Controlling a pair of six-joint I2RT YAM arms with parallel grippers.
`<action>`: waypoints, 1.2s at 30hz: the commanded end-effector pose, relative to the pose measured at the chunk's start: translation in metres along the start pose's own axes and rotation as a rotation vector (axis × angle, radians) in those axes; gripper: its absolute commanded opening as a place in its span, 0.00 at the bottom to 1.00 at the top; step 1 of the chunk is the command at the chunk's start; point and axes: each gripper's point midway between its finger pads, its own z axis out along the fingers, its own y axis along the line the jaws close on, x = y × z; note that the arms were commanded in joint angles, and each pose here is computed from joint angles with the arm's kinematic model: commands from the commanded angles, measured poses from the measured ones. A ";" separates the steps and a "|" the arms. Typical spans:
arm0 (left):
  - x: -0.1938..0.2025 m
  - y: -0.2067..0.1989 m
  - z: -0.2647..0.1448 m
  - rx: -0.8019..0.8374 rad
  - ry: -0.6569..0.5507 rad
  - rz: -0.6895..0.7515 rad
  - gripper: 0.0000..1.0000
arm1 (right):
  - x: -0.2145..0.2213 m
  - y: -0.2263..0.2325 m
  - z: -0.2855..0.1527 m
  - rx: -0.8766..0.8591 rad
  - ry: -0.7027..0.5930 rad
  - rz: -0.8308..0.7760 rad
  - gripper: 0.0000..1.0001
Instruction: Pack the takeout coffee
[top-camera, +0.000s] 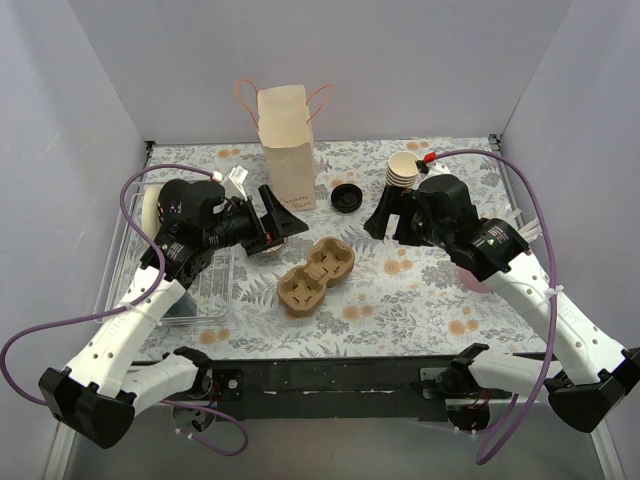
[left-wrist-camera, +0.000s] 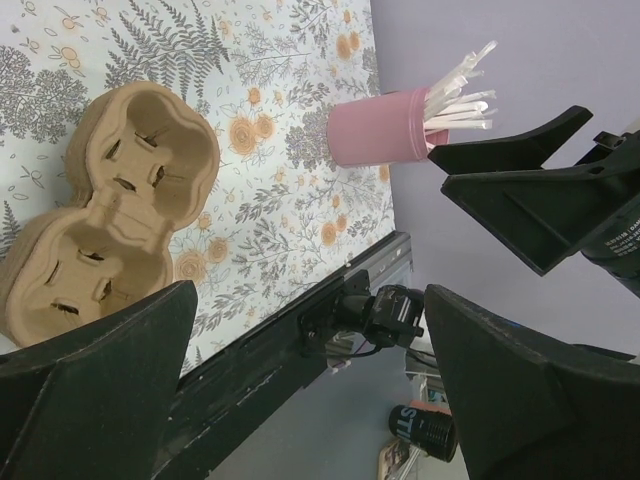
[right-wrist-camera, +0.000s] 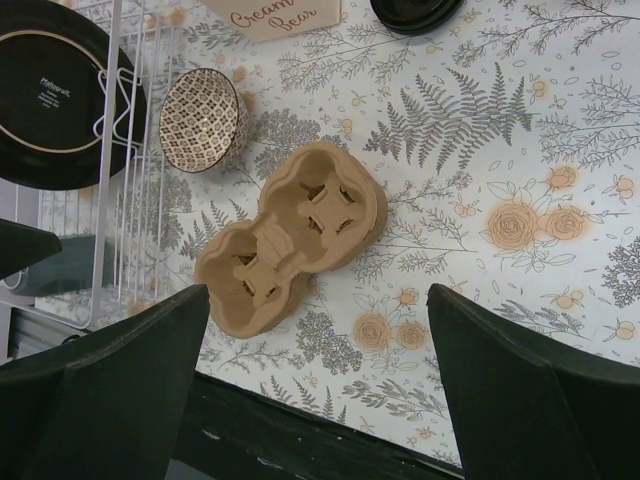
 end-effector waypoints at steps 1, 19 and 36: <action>-0.007 -0.010 -0.009 0.010 -0.024 0.024 0.98 | -0.022 0.009 -0.005 -0.019 -0.072 0.018 0.98; -0.003 0.004 -0.023 -0.088 -0.016 0.070 0.98 | -0.156 -0.109 0.082 0.525 -0.123 -0.125 0.65; -0.005 0.017 -0.028 -0.176 -0.032 0.060 0.98 | -0.189 -0.188 0.177 0.491 -0.054 0.084 0.33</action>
